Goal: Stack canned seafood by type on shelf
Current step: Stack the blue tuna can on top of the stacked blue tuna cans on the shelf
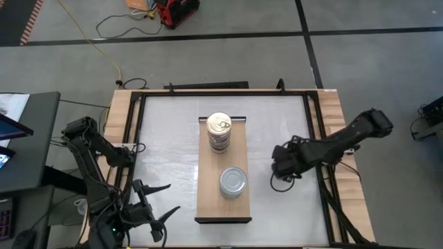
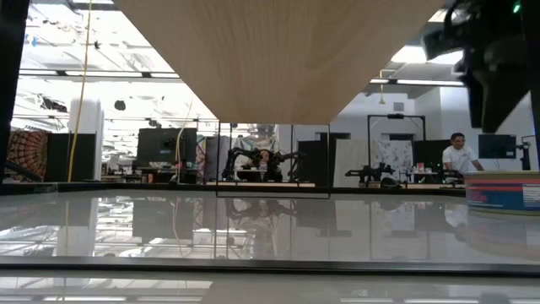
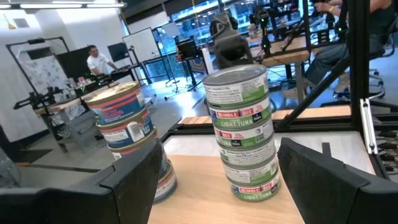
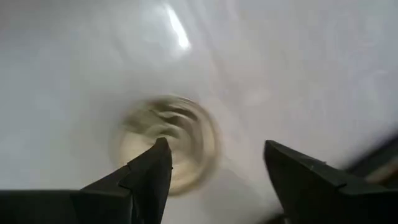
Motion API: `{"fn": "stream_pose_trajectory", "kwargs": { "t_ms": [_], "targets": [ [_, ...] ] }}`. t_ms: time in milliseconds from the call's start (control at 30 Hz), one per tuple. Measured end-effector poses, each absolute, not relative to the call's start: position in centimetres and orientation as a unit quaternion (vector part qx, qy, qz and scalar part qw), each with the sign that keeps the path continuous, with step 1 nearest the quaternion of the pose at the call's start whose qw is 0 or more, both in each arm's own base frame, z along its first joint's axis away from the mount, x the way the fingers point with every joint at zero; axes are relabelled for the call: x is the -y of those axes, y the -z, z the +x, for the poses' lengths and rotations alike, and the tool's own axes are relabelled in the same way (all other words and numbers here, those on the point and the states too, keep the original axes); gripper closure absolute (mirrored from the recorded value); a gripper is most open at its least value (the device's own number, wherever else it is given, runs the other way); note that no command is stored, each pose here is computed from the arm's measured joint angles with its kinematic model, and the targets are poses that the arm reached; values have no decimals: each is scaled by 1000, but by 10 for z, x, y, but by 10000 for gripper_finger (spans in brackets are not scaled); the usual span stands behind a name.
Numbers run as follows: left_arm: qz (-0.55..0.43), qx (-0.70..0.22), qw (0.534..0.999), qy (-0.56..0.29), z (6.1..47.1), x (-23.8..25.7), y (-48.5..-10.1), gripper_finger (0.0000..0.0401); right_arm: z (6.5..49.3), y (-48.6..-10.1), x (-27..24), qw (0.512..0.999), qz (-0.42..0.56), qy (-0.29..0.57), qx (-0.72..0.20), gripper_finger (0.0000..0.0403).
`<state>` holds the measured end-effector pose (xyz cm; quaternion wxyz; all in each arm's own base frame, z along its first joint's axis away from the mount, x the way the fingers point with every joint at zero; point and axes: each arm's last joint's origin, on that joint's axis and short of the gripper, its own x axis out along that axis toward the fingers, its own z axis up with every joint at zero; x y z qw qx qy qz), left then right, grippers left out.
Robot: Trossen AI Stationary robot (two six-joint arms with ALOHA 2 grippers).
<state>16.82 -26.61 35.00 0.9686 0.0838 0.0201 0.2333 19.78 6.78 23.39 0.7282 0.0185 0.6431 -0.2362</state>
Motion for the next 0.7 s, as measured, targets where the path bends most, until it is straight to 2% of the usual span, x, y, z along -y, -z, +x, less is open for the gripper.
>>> {"fn": "stream_pose_trajectory", "kwargs": {
  "t_ms": [100,300,433,700],
  "targets": [
    [84,-21,969,-229,168,265,-351,94,190,-239,-74,752,69,244,-608,121],
    [109,-31,972,-206,171,264,-351,95,168,-226,-63,757,130,217,-602,121],
    [138,-45,977,-155,180,263,-350,95,165,-222,-49,768,156,189,-591,121],
    [160,-80,984,-24,205,254,-335,95,171,-217,-16,754,180,166,-609,122]
  ]
}}
